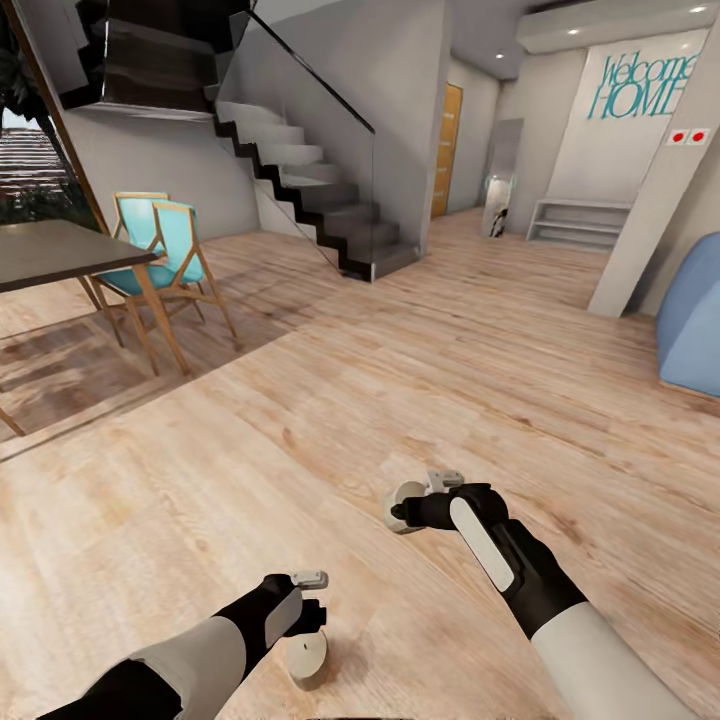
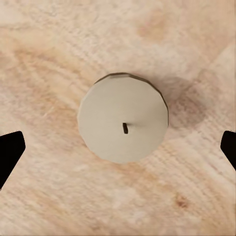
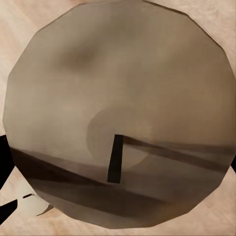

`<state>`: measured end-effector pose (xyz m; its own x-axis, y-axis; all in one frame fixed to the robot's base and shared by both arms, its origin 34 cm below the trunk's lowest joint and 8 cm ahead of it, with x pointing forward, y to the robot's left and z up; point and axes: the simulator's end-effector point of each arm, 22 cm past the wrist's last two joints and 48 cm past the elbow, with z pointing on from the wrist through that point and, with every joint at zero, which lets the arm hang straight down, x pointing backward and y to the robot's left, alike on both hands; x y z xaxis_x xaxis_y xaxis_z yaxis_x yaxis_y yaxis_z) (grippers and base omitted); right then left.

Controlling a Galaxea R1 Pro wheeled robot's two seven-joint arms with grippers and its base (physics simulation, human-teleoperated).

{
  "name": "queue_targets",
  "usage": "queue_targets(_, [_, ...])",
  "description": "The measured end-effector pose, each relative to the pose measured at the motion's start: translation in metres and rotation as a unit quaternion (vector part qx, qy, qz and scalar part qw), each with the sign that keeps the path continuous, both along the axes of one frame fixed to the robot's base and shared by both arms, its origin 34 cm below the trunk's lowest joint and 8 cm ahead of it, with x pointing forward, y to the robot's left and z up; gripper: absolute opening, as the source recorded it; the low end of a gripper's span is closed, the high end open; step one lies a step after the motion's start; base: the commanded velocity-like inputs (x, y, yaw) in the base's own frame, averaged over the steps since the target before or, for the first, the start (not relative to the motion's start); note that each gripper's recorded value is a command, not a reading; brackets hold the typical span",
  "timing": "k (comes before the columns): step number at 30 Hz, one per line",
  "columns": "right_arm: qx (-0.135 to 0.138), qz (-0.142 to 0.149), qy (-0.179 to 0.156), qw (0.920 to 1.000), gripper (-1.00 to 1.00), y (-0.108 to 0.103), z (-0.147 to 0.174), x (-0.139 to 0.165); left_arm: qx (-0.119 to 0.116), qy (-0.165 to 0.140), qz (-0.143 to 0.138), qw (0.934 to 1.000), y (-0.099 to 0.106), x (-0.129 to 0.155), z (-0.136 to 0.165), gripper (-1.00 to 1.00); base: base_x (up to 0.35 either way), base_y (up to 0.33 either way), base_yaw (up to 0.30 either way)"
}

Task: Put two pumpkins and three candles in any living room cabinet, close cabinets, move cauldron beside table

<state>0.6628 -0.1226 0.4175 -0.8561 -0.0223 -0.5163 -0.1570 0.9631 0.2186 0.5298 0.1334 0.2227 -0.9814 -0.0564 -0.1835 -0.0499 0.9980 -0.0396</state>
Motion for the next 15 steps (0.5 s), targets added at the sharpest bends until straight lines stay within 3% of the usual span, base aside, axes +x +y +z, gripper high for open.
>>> queue_targets(15, [0.001,0.001,0.031,0.9995,-1.0,0.001,-0.037,-0.007,0.001,0.028,0.001,0.9996,0.001,-0.017,-0.029,1.0,0.0,0.0,0.0])
